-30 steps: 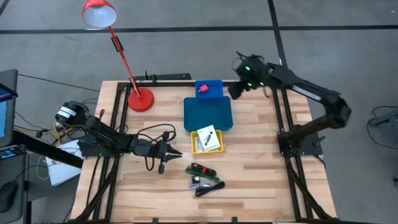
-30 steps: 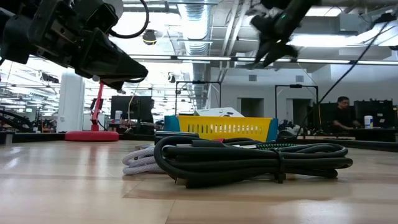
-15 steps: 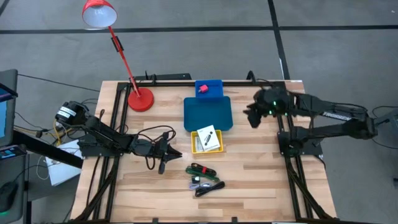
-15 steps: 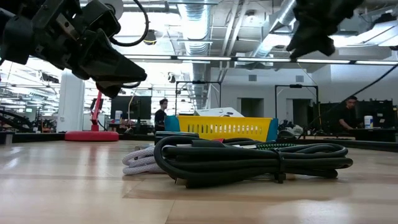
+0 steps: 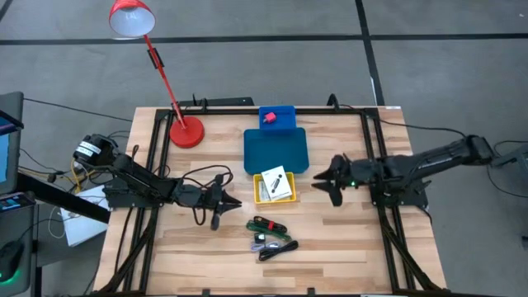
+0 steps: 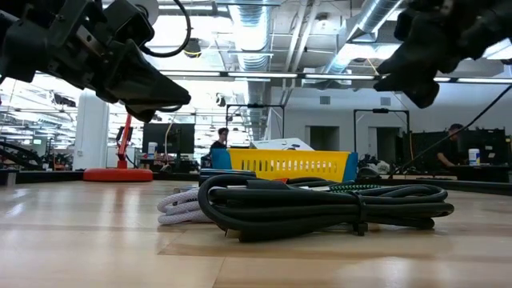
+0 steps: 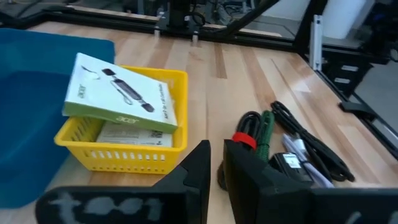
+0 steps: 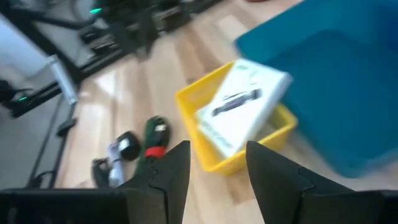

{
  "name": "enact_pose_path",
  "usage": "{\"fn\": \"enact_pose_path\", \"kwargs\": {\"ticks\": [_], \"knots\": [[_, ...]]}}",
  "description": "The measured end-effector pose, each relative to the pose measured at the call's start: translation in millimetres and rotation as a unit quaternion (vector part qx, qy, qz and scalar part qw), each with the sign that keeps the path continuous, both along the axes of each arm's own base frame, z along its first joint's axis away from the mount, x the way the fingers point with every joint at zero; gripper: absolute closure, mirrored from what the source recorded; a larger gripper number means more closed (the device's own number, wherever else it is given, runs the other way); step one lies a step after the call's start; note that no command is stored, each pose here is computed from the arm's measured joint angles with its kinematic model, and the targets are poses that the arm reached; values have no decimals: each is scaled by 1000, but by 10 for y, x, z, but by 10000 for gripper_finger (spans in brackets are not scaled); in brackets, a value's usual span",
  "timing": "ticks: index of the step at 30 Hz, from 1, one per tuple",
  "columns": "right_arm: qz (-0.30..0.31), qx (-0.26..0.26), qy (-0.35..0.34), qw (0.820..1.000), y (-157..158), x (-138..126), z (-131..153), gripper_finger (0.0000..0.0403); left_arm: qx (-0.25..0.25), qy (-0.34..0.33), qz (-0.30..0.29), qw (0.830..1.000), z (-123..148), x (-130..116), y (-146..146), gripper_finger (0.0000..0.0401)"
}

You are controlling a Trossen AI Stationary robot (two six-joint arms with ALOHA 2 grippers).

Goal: Pick and place items into bin
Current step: Put the black charger adapter into the top blue basket

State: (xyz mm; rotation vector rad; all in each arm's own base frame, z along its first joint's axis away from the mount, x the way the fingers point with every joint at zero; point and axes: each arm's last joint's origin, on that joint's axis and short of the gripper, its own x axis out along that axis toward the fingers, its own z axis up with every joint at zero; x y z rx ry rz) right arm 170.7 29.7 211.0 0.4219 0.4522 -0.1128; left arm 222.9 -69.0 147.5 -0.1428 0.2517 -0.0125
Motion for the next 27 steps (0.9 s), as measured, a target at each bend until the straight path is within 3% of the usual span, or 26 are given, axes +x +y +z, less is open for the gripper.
{"fn": "enact_pose_path", "kwargs": {"ticks": [7, 17, 27], "knots": [[39, -16, -27, 999, 259, 14, -114, 258, 3, 1, 0, 1000, -3, 0, 1, 369], [15, -90, -12, 996, 484, 23, -249, 261, 29, 20, 16, 999, -42, -12, 18, 369], [11, -122, 9, 992, 566, 20, -348, 265, -89, 14, 38, 995, -27, -7, 11, 369]]}}
